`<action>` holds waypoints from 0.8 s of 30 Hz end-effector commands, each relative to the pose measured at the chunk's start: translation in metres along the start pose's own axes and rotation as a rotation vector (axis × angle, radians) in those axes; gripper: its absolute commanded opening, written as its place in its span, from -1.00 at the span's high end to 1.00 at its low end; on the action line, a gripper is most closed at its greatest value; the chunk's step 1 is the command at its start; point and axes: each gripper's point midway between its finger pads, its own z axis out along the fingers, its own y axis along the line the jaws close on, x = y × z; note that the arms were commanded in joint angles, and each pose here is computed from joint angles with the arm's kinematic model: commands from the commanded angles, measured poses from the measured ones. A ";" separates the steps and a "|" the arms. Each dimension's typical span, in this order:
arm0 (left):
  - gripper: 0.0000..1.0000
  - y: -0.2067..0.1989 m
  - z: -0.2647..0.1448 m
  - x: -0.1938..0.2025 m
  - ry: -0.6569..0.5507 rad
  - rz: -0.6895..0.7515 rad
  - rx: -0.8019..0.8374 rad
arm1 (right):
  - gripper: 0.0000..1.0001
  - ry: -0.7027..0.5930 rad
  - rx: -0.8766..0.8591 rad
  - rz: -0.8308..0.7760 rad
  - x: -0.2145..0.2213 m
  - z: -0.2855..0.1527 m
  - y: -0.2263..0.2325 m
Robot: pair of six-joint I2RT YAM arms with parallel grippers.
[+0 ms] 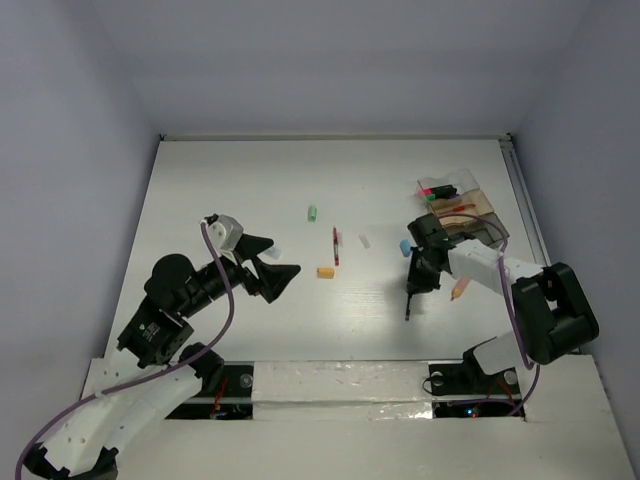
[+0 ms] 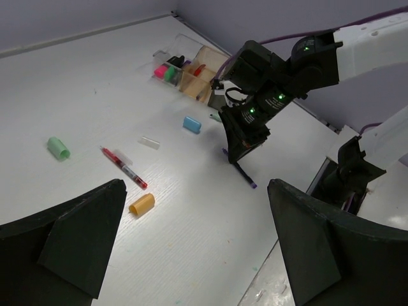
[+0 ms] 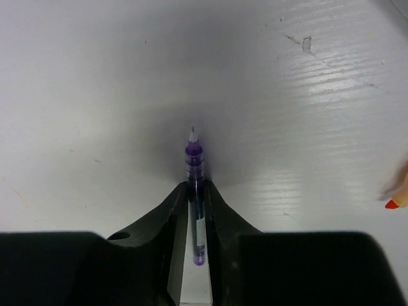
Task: Sort the stationery into containers
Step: Pick up the pen from the center of the board.
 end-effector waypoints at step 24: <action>-0.10 0.033 0.041 0.027 0.142 -0.108 -0.023 | 1.00 -0.790 -1.050 -0.241 -0.087 -0.249 0.262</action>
